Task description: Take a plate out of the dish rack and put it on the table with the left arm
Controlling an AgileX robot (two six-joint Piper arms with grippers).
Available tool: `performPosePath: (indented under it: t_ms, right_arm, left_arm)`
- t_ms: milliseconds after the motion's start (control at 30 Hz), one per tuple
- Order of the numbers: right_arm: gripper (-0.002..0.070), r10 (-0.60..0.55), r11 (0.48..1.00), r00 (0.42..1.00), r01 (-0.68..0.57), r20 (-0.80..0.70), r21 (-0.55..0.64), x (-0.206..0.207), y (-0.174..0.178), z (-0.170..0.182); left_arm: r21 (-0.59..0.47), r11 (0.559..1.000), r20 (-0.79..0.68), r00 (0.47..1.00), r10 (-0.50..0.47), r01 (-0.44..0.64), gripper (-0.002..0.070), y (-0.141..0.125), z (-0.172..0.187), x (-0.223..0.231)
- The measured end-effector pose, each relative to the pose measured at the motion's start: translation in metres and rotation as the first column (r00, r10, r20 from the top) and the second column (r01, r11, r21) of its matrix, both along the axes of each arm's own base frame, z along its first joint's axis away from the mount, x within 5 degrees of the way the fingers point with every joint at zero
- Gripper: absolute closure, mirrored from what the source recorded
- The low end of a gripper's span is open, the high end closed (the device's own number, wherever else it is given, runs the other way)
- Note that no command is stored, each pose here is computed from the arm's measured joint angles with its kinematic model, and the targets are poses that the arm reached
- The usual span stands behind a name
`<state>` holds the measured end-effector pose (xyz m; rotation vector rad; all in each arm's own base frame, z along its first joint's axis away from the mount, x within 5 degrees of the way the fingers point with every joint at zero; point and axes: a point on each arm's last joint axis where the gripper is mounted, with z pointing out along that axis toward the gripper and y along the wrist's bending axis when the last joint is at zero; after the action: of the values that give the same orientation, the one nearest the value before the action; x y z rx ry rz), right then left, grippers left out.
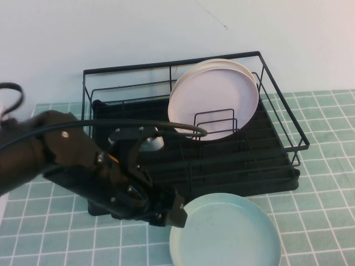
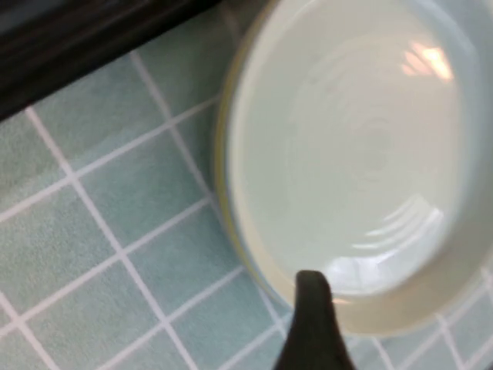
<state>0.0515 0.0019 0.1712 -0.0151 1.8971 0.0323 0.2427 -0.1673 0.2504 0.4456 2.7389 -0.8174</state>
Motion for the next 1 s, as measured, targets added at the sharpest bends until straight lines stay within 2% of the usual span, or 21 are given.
performPosePath:
  t_ms: [100,267,300,400,567,600,667,733,1000]
  right_arm:
    - [0.0678,0.000,1.000,1.000,0.000,0.000,0.000,0.000,0.000,0.000]
    - [0.0678,0.000,1.000,1.000,0.000,0.000,0.000,0.000,0.000,0.000]
    - [0.0678,0.000,1.000,1.000,0.000,0.000,0.000,0.000,0.000,0.000]
    - [0.0678,0.000,1.000,1.000,0.000,0.000,0.000,0.000,0.000,0.000]
    - [0.0678,0.000,1.000,1.000,0.000,-0.002,0.000,0.000,0.000,0.000]
    - [0.0678,0.000,1.000,1.000,0.000,-0.002,0.000,0.000,0.000,0.000]
    - [0.0678,0.000,1.000,1.000,0.000,-0.002,0.000,0.000,0.000,0.000]
    - [0.0678,0.000,1.000,1.000,0.000,-0.002,0.000,0.000,0.000,0.000]
    - [0.0678,0.000,1.000,1.000,0.000,-0.002,0.000,0.000,0.000,0.000]
  left_arm:
    - [-0.032,0.999,0.065,0.998,-0.015,0.017,0.0277,0.006,0.026,-0.014]
    - [-0.094,0.994,0.312,0.950,-0.021,0.053,0.0508,0.030,0.088,-0.055]
    - [-0.097,0.993,0.376,0.927,-0.024,0.065,0.0564,0.036,0.100,-0.066]
    - [-0.098,0.991,0.561,0.828,-0.025,0.096,0.0642,0.057,0.132,-0.098]
    - [-0.118,0.990,0.794,0.607,0.043,0.083,0.0671,0.093,0.170,-0.154]
    - [-0.123,0.989,0.818,0.572,0.057,0.076,0.0673,0.099,0.174,-0.163]
    - [-0.133,0.989,0.840,0.538,0.078,0.065,0.0673,0.108,0.178,-0.177]
    - [-0.128,0.990,0.841,0.536,0.075,0.063,0.0674,0.112,0.178,-0.184]
    - [-0.049,0.995,0.771,0.637,-0.016,0.085,0.0678,0.112,0.165,-0.188]
